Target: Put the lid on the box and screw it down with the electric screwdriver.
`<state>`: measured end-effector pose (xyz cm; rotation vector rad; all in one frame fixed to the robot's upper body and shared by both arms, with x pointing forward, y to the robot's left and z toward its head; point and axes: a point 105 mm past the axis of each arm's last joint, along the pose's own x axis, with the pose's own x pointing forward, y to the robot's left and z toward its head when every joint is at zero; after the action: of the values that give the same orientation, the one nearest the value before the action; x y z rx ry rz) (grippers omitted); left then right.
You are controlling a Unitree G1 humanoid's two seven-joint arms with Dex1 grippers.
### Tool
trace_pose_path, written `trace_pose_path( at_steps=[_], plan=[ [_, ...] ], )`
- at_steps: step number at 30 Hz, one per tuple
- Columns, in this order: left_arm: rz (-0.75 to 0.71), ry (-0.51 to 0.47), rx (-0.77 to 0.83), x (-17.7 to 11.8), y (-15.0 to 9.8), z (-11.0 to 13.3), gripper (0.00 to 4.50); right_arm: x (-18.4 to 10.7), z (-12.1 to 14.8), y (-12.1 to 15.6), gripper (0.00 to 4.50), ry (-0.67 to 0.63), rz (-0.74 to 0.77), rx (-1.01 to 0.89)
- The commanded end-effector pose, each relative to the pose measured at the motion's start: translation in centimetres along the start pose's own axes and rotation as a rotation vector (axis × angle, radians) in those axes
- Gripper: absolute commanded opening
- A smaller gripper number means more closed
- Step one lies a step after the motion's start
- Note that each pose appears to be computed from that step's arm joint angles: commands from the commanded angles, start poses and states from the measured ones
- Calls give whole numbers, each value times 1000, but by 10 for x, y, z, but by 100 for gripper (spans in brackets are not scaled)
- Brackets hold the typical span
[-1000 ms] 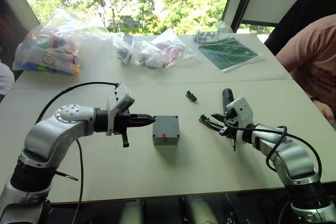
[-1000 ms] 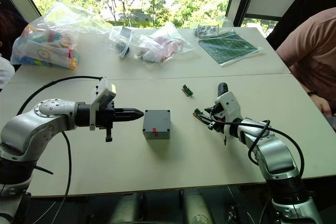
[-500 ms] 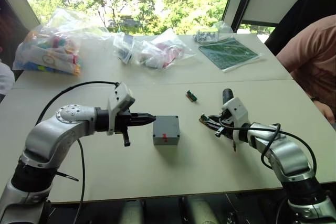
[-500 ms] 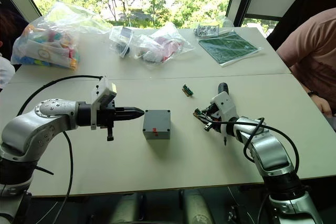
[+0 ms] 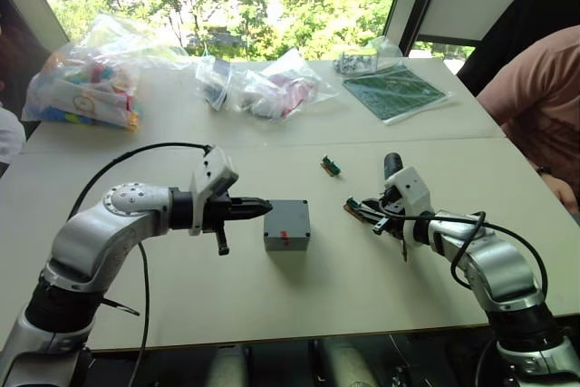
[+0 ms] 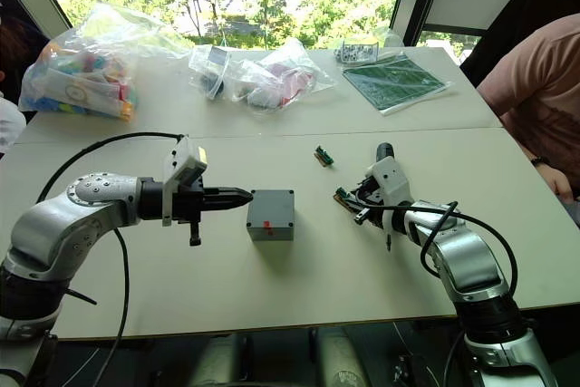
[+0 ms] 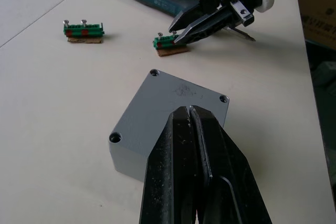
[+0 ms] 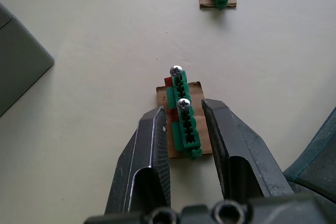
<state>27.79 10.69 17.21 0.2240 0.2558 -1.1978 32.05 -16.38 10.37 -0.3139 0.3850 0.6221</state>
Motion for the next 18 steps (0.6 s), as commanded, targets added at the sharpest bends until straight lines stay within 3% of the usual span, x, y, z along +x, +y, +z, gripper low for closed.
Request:
trace_pose_path(
  at_steps=[1,10,18],
  plan=[
    [3,-18,45,-2,-1,6,0,-4,13,-2,2,-56,-17,-24],
    [3,-7,45,-2,-2,3,0,-5,15,-3,2,-68,-24,-16],
    [24,-17,16,-7,4,0,0,-23,41,-6,2,-188,-47,35]
  ],
)
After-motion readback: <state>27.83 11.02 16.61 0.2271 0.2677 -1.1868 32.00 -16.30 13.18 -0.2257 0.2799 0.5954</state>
